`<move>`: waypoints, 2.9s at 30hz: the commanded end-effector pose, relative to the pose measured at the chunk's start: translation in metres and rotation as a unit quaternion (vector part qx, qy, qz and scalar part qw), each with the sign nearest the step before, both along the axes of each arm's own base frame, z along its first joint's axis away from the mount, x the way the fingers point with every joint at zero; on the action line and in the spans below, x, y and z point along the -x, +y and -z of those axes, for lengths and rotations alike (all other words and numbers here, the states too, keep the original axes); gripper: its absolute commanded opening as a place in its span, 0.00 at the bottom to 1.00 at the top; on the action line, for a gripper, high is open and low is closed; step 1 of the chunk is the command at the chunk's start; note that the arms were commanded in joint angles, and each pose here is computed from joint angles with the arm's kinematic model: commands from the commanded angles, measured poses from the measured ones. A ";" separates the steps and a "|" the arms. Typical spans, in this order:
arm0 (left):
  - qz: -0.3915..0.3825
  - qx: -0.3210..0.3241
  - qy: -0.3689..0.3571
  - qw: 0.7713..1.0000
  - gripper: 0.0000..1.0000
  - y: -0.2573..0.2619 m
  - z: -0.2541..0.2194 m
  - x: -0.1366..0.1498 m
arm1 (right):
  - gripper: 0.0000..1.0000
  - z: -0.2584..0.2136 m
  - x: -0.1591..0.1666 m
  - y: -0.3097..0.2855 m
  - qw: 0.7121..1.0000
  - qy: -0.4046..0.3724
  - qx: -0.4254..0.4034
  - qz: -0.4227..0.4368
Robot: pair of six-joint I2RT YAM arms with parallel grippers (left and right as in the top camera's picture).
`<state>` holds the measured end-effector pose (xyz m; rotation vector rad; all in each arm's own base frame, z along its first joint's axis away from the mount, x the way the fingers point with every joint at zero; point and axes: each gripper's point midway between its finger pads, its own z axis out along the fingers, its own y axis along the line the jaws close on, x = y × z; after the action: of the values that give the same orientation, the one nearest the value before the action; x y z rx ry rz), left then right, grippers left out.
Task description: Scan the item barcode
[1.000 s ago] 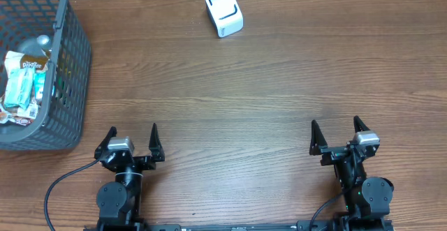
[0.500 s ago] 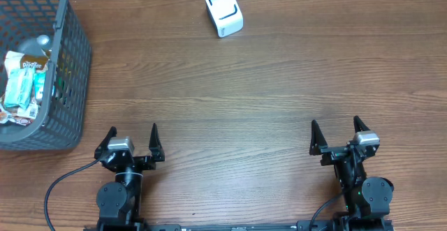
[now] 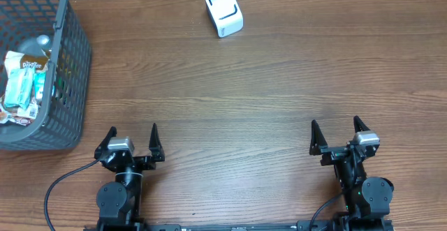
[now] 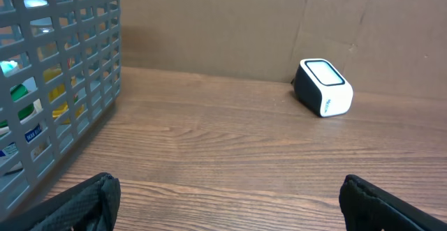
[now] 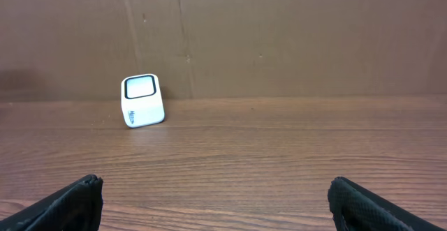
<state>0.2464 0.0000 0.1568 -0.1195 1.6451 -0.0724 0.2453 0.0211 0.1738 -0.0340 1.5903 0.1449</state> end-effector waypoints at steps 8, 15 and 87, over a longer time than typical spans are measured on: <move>0.005 -0.008 -0.004 1.000 1.00 -0.002 -0.001 0.000 | 1.00 0.003 0.000 -0.001 1.000 -0.001 0.002 0.003; 0.005 -0.009 -0.004 1.000 0.99 -0.002 -0.001 0.000 | 1.00 0.003 0.000 -0.001 1.000 -0.001 0.002 0.003; 0.021 -0.003 -0.194 0.981 1.00 -0.007 -0.100 0.013 | 1.00 0.003 0.000 -0.001 1.000 -0.001 0.002 0.003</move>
<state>0.2430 -0.0001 0.2205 -0.1146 1.3840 -0.0967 0.2453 0.0211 0.1736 -0.0342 1.5910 0.1446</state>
